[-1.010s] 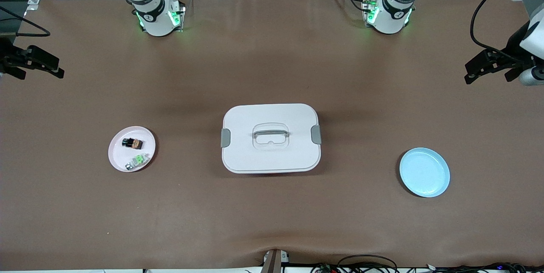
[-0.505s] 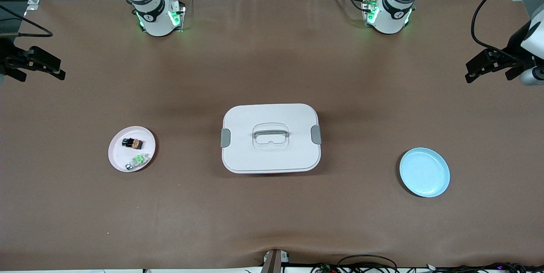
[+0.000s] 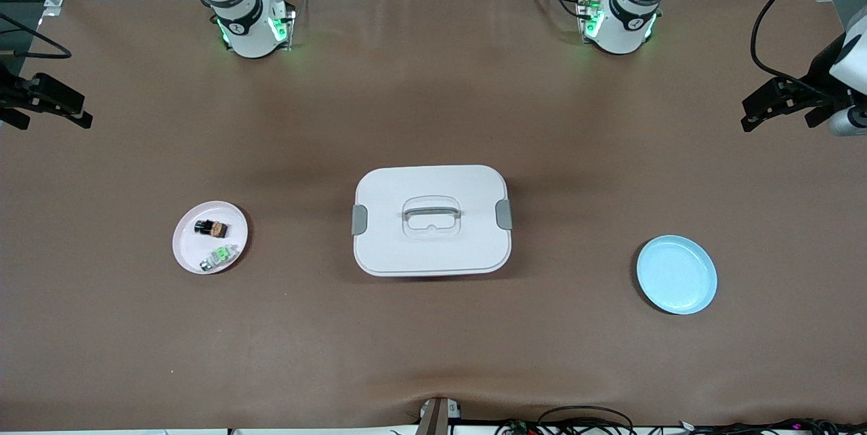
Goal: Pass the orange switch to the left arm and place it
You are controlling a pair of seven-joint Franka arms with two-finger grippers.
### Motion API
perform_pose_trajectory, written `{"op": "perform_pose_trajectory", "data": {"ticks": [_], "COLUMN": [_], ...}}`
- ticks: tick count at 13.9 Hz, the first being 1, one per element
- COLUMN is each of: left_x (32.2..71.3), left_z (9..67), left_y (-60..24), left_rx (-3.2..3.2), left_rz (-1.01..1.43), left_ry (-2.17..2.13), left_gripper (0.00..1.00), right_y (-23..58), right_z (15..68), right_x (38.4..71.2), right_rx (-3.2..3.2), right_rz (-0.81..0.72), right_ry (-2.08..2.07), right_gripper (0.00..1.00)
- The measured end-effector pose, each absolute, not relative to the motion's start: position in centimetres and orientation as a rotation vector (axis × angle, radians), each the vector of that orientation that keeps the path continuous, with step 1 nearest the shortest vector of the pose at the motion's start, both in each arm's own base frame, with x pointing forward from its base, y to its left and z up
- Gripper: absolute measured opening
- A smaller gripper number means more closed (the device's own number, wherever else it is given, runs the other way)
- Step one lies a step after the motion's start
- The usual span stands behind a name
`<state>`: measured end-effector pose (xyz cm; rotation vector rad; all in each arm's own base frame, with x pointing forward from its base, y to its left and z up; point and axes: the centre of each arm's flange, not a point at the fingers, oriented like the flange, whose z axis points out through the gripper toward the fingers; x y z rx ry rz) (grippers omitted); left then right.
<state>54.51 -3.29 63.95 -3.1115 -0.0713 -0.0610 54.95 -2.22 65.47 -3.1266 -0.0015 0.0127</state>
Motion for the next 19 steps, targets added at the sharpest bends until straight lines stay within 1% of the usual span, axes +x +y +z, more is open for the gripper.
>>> {"op": "perform_pose_trajectory", "data": {"ticks": [3,6,8,14,17,19], "left_x": [54.5,54.5,54.5,54.5,54.5,54.5], "left_z": [64.0,63.9,64.0,64.0,64.0,64.0], "left_y": [-3.3,-3.3,-3.3,-3.3,-3.3,-3.3], "left_rx": [-3.111,-3.111,-3.111,-3.112,-3.112,-3.112], "left_rz": [-0.060,-0.060,-0.060,-0.061,-0.061,-0.061], "left_ry": [-0.071,-0.071,-0.071,-0.071,-0.069,-0.069], "left_gripper": [1.00,1.00,1.00,1.00,1.00,1.00], "right_y": [-2.3,-2.7,-3.4,-6.7,-6.7,-6.7], "right_z": [65.2,65.1,64.3,60.3,57.5,55.2], "right_x": [55.1,55.5,55.7,57.2,58.6,59.8], "right_rx": [-3.129,-3.139,-3.139,-3.132,-3.125,-3.126], "right_rz": [0.020,-0.008,0.015,0.097,0.156,0.150], "right_ry": [-0.001,0.010,0.029,0.113,0.110,0.108], "right_gripper": [1.00,1.00,1.00,1.00,1.00,1.00]}}
